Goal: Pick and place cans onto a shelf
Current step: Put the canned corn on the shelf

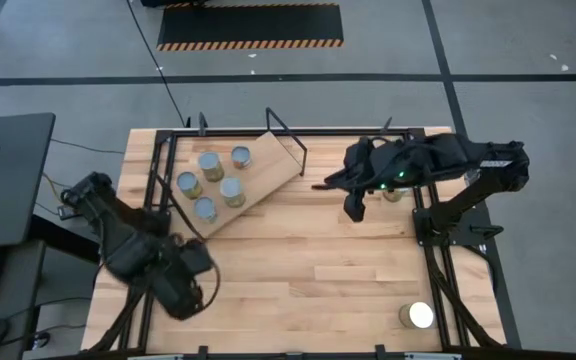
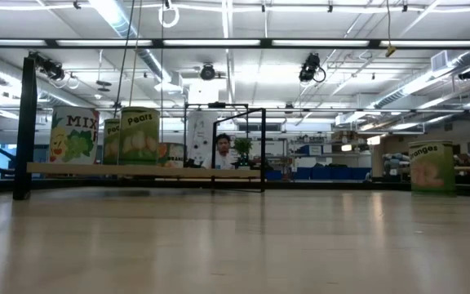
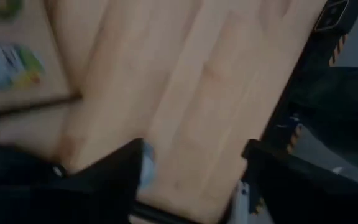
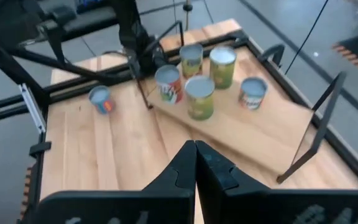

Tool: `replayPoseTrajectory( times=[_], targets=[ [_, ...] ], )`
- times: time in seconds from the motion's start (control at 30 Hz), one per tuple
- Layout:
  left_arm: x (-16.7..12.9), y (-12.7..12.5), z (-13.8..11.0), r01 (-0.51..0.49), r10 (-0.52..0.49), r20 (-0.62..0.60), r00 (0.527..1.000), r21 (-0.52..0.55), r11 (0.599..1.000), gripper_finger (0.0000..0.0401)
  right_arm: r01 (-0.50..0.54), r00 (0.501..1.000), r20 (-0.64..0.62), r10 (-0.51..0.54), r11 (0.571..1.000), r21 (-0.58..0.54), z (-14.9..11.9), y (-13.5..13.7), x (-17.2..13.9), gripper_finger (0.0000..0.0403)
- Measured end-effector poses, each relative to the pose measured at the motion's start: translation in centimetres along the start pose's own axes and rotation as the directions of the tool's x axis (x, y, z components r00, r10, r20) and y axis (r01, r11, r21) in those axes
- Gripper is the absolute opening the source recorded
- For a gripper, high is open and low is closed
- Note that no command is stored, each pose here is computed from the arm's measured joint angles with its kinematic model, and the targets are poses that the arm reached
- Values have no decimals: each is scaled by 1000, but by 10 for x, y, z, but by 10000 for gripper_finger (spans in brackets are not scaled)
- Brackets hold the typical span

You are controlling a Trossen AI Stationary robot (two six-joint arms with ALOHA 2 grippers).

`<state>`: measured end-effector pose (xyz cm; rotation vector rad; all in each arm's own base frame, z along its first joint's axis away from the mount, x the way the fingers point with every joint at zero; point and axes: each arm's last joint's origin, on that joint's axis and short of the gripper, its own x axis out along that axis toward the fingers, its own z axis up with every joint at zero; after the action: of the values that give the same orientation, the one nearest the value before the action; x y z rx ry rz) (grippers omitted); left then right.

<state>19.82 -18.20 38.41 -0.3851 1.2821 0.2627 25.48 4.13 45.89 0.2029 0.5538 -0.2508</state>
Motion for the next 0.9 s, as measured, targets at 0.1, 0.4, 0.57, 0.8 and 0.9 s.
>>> replayPoseTrajectory(
  times=[0.1, 0.4, 0.57, 0.8, 0.9],
  targets=[
    [6, -15, -21, -8, 7, -36, 999, -38, 999, 360, 1, 1000, -25, -1, 1000, 5, -8, 3, 8, 9],
    [45, -42, -61, -132, 135, -133, 982, 31, 991, 390, 0, 1000, -18, 0, 1000, 11, -13, 4, 20, 9],
    [74, -13, -81, -170, 181, -206, 962, 67, 983, 390, 2, 1000, 7, -2, 1000, 2, -9, 1, 22, 9],
    [122, 46, -87, -118, 79, -345, 935, -92, 989, 389, 31, 999, 13, -31, 999, 7, -6, -7, 25, 12],
    [135, 65, -79, -146, 68, -395, 916, -170, 975, 389, 51, 999, 15, -52, 998, 19, -4, -13, 26, 11]
  ],
)
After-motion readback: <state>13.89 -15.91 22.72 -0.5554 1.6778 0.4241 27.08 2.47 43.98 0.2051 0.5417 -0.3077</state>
